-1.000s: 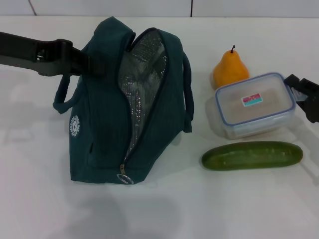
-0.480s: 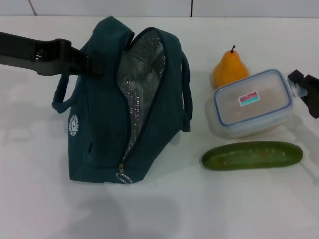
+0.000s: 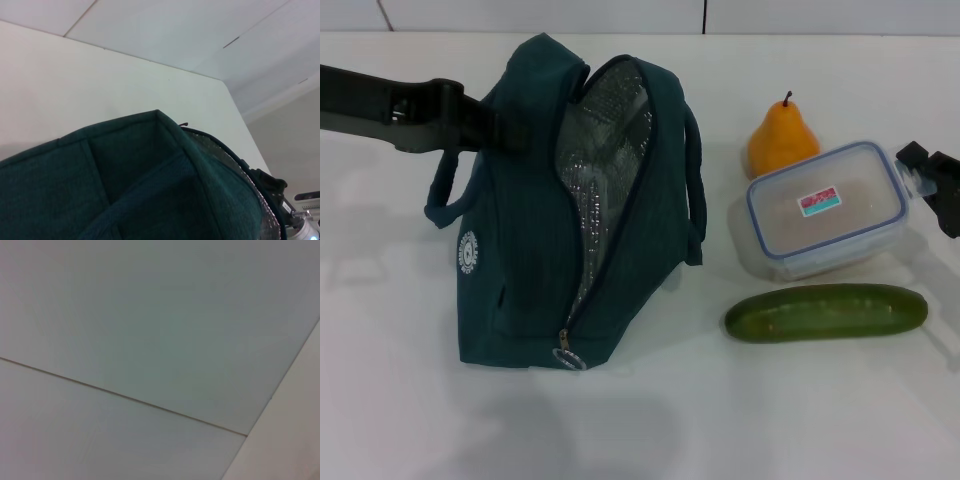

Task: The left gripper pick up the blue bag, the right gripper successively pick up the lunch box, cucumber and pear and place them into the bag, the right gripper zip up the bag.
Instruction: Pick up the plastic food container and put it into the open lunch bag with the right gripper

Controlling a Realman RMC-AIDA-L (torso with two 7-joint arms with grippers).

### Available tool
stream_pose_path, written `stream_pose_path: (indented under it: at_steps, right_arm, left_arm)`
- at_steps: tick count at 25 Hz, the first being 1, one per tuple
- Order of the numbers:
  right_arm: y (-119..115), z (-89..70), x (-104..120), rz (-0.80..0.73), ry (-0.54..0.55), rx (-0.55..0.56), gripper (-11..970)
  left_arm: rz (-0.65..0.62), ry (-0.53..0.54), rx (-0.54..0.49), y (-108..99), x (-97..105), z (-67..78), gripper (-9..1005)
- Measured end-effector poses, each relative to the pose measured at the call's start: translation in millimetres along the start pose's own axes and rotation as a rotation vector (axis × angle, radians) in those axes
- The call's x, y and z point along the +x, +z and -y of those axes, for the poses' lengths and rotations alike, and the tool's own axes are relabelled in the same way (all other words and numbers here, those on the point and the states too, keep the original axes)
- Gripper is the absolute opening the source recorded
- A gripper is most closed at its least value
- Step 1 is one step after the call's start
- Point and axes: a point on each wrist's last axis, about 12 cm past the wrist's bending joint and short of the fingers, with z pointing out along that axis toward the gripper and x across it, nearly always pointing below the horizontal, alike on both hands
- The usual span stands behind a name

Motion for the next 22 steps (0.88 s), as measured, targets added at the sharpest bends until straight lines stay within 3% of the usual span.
stream_pose_path:
  at_steps: [7, 22]
  right_arm:
    - [-2, -1.1, 0, 0.007, -0.013, -0.014, 94]
    - [-3, -25.2, -13, 0.102, -0.039, -0.213, 94]
  left_arm:
    - [0.000, 0.002, 0.001, 0, -1, 0.5, 45]
    - [0.000, -0.001, 0.005, 1, -2, 0.1, 45]
